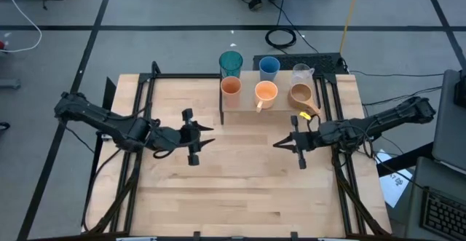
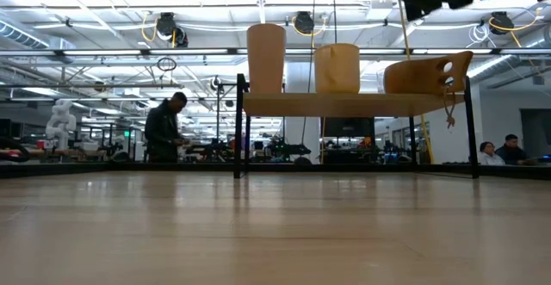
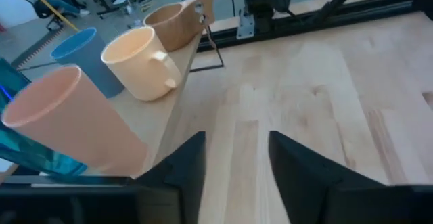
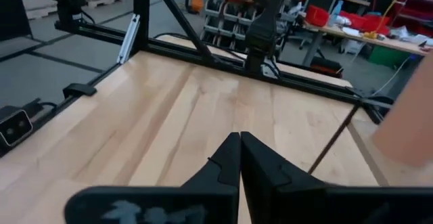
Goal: Stack small to large cups/mugs on shelf
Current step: Return to Home Position
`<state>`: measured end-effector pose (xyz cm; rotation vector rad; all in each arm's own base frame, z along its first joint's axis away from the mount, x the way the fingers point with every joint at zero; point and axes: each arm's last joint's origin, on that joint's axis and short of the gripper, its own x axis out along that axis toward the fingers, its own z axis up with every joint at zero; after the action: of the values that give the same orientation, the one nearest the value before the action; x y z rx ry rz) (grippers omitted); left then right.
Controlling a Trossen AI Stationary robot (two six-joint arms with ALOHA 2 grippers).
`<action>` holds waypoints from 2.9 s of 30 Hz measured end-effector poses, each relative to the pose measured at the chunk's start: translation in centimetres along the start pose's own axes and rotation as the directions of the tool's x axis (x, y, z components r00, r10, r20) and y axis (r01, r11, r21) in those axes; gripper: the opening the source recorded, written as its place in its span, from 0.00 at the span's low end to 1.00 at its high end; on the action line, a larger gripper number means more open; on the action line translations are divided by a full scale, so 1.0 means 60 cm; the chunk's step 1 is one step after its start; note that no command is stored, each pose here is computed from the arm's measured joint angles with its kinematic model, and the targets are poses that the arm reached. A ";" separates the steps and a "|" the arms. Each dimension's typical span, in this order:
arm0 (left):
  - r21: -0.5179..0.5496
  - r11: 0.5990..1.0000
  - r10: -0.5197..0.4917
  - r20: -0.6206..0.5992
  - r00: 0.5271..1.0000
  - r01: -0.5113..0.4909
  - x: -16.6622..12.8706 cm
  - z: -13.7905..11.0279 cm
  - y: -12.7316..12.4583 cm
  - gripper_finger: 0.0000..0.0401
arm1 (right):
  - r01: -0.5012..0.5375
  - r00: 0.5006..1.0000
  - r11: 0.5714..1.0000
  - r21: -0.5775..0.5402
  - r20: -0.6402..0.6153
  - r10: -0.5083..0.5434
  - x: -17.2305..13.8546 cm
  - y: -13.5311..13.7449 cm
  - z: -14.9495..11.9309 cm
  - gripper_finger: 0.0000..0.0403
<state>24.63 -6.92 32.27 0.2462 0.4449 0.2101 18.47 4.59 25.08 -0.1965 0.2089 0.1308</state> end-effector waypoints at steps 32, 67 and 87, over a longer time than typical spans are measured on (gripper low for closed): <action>-0.097 0.976 -0.163 0.266 0.950 0.194 -0.007 -0.177 0.034 0.01 | -0.014 0.979 0.999 0.036 0.204 0.006 -0.059 0.016 -0.155 0.00; -0.143 0.957 -0.169 0.425 0.889 0.251 -0.017 -0.330 0.027 0.01 | -0.007 0.975 1.000 0.026 0.222 0.001 -0.075 0.012 -0.154 0.00; -0.069 0.970 -0.177 0.451 0.875 0.232 -0.049 -0.331 0.040 0.01 | 0.002 0.976 1.000 -0.015 0.219 0.001 -0.080 0.011 -0.155 0.00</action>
<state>12.79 -1.65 16.74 0.1189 0.0015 -0.0317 11.90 2.80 17.08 -0.1954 -0.0122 0.1528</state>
